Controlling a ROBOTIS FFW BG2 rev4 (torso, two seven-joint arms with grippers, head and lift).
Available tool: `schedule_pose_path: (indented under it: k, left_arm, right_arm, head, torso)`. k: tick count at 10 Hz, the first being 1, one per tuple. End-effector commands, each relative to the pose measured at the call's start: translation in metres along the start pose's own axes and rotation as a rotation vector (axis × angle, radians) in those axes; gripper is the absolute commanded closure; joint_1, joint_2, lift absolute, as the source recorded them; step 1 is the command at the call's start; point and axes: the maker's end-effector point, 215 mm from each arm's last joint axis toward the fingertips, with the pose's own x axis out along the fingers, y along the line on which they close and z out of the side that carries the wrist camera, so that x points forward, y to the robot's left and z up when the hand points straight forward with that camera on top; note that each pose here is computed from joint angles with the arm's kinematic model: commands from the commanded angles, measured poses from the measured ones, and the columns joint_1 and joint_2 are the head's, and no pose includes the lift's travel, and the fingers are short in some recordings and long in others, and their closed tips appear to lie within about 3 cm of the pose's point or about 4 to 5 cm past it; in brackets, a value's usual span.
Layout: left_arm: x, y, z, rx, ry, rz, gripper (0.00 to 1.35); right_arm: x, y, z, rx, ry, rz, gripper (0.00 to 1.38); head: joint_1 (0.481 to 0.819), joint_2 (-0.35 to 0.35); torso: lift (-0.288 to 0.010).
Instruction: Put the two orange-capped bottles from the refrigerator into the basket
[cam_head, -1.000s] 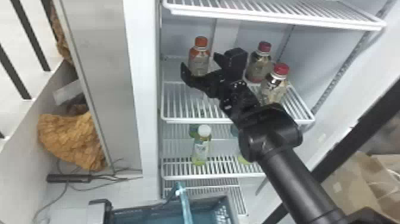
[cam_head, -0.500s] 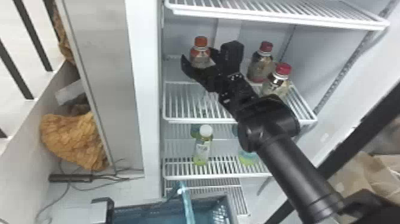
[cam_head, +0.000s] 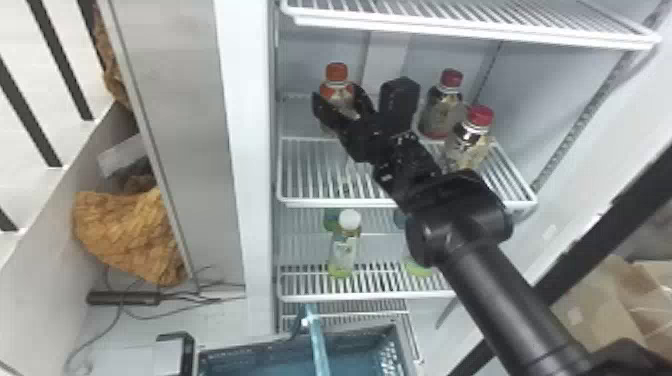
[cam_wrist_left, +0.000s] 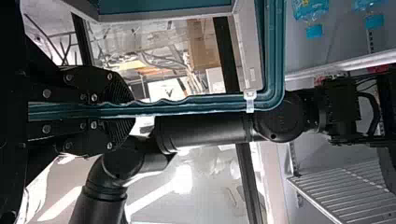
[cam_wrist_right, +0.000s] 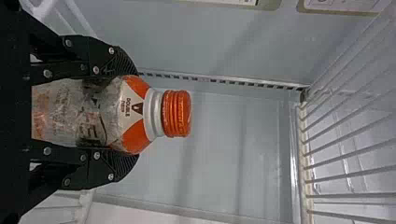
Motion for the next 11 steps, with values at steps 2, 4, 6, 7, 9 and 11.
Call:
schedule_pose_path:
  k: [2, 4, 6, 7, 9, 11]
  left_arm:
    - [0.0, 0.0, -0.001, -0.002, 0.0, 0.001, 1.21]
    - [-0.001, 0.001, 0.001, 0.0, -0.006, 0.002, 1.21]
    - [-0.002, 0.0, 0.004, 0.003, -0.022, -0.001, 1.21]
    - [-0.001, 0.0, 0.004, 0.002, -0.021, -0.002, 1.21]
    - [-0.003, 0.001, 0.005, 0.0, -0.028, 0.0, 1.21]
    - [-0.003, 0.0, 0.006, 0.0, -0.031, -0.001, 1.21]
  right_arm:
    - [-0.029, 0.009, 0.019, -0.02, -0.044, 0.004, 0.89]
    - [-0.053, 0.019, 0.026, 0.015, -0.056, 0.026, 0.89]
    - [-0.092, 0.031, 0.049, 0.057, -0.11, 0.056, 0.88]
    - [-0.111, 0.036, 0.069, 0.083, -0.147, 0.07, 0.89]
    - [-0.144, 0.048, 0.089, 0.099, -0.126, 0.104, 0.88]
    - [-0.185, 0.052, 0.087, 0.117, -0.034, 0.128, 0.82]
  head:
    - [0.695, -0.157]
    - [0.695, -0.161]
    - [0.695, -0.167]
    - [0.695, -0.172]
    - [0.695, -0.187]
    - [0.695, -0.198]
  torso:
    - [-0.04]
    - [-0.04]
    - [-0.04]
    - [-0.04]
    - [-0.04]
    - [-0.04]
